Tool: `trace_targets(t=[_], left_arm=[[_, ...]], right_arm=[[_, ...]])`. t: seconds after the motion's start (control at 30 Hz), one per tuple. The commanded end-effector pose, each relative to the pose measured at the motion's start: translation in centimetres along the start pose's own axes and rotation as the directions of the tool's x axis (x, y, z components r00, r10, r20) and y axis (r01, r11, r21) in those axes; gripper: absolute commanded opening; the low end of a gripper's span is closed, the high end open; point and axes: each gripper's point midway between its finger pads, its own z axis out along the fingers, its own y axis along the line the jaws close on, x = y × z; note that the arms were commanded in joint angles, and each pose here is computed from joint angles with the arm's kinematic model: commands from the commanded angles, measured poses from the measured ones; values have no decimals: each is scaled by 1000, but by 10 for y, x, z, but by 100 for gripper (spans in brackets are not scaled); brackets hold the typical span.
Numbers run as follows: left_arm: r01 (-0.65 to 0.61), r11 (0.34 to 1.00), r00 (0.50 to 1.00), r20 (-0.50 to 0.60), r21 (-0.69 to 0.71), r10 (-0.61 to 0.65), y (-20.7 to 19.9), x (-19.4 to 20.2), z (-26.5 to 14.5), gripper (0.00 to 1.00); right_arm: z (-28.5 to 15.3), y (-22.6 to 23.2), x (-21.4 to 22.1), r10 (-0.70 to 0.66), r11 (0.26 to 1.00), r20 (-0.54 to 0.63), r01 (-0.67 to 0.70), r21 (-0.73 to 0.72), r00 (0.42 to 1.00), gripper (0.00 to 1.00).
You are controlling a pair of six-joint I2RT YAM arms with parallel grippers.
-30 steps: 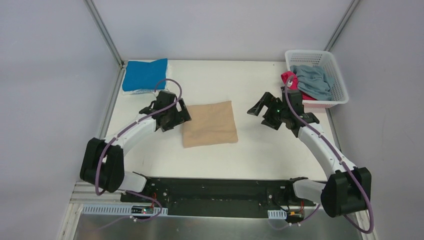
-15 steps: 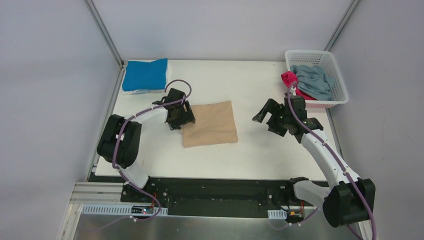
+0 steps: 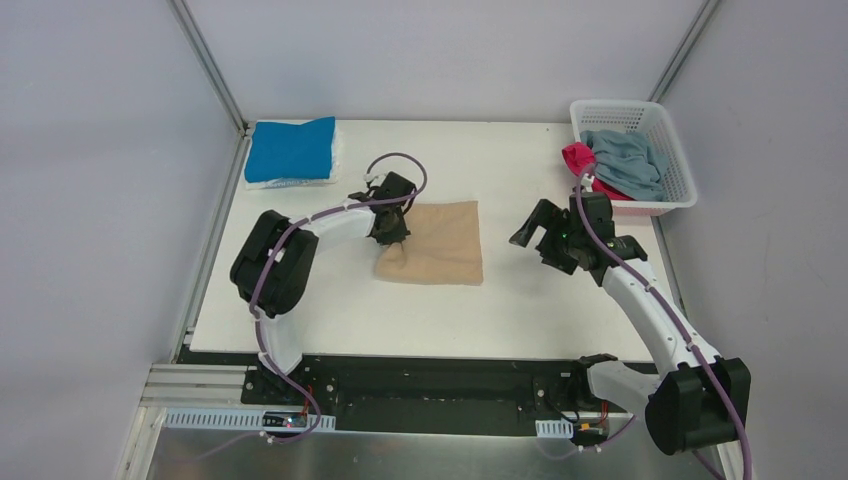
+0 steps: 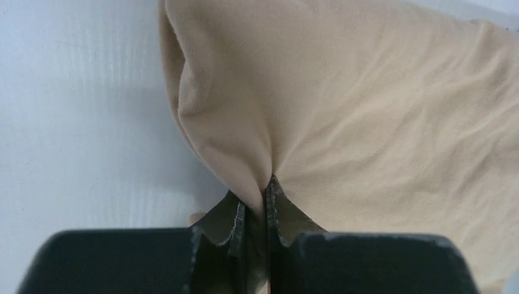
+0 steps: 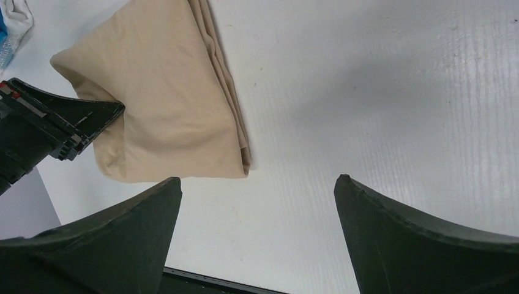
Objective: Fold and stack the t-shirts
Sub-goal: Put the neatly folded tshirt into the corner of the board with the left arm
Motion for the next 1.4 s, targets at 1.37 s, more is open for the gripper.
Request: trace_targets(t=[1.37], left_arm=[[-430,651,536,404,-625,742,87,-382,-102,0]], right_arm=[[11,-42,-32,-123,979,168,92,182,978,99]])
